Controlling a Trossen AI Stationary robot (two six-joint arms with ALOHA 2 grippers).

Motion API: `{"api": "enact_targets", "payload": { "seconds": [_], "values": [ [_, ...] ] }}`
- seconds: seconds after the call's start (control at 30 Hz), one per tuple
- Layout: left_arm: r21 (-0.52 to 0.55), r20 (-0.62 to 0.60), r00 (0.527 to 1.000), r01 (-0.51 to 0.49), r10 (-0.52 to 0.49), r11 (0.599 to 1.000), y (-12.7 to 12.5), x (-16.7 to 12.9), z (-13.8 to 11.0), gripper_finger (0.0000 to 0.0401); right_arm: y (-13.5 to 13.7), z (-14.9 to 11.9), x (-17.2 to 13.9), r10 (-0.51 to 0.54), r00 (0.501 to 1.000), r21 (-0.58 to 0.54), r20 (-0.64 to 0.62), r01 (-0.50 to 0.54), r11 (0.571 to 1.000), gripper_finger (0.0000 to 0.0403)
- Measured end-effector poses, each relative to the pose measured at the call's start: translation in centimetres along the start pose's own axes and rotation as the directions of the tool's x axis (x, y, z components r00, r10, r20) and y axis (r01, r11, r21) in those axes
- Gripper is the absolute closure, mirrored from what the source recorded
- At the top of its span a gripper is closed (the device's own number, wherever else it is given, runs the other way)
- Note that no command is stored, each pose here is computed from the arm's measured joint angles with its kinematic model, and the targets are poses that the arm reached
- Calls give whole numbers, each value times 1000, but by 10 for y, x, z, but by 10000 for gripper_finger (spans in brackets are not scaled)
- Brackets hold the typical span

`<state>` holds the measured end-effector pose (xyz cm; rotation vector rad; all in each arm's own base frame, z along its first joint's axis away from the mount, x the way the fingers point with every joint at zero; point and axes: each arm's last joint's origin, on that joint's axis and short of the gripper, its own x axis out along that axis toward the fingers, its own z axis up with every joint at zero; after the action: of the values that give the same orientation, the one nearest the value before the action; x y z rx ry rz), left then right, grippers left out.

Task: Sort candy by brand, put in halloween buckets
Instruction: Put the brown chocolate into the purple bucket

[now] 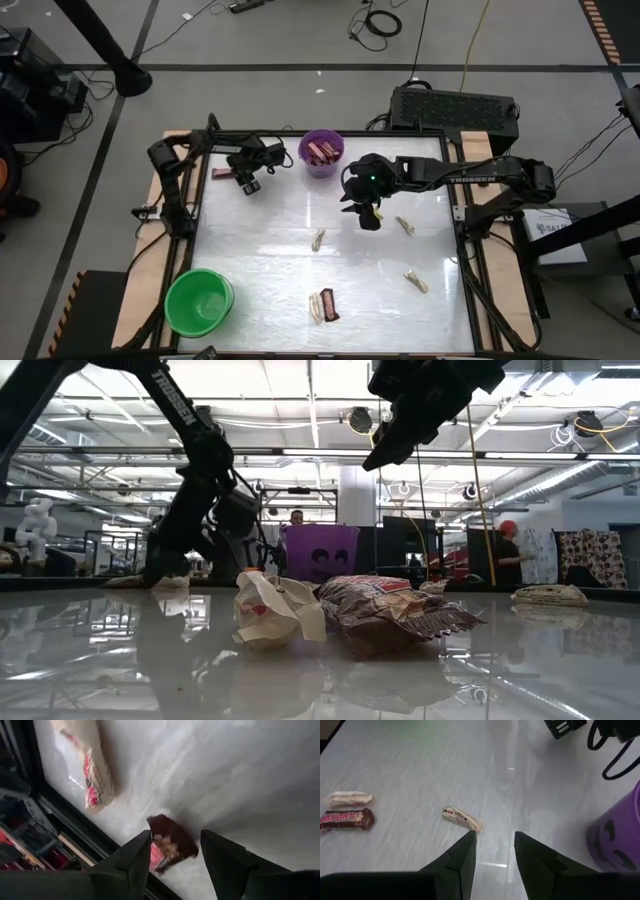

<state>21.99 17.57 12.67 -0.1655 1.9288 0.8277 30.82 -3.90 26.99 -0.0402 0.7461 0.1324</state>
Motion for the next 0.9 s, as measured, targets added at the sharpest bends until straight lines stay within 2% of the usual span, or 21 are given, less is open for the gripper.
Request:
{"api": "enact_targets", "payload": {
  "seconds": [0.47, 0.57, 0.73, 0.9],
  "values": [
    [-29, -38, 994, 97, -98, 995, 13, 10, 1, 229, 1, -3, 0, 5, 1000, 11, -28, -5, 1000, 275],
    [-36, -40, 993, 108, -109, 993, 15, 11, 1, 254, 1, -3, 0, 7, 1000, 10, -28, -7, 1000, 275],
    [-39, -33, 993, 108, -109, 993, 15, 12, 1, 323, 2, -3, 0, 8, 1000, 6, -28, -8, 1000, 275],
    [-35, 33, 995, 100, -99, 994, 16, 5, 1, 382, 2, -3, 0, 8, 1000, 3, -27, -7, 1000, 275]
  ]
}}
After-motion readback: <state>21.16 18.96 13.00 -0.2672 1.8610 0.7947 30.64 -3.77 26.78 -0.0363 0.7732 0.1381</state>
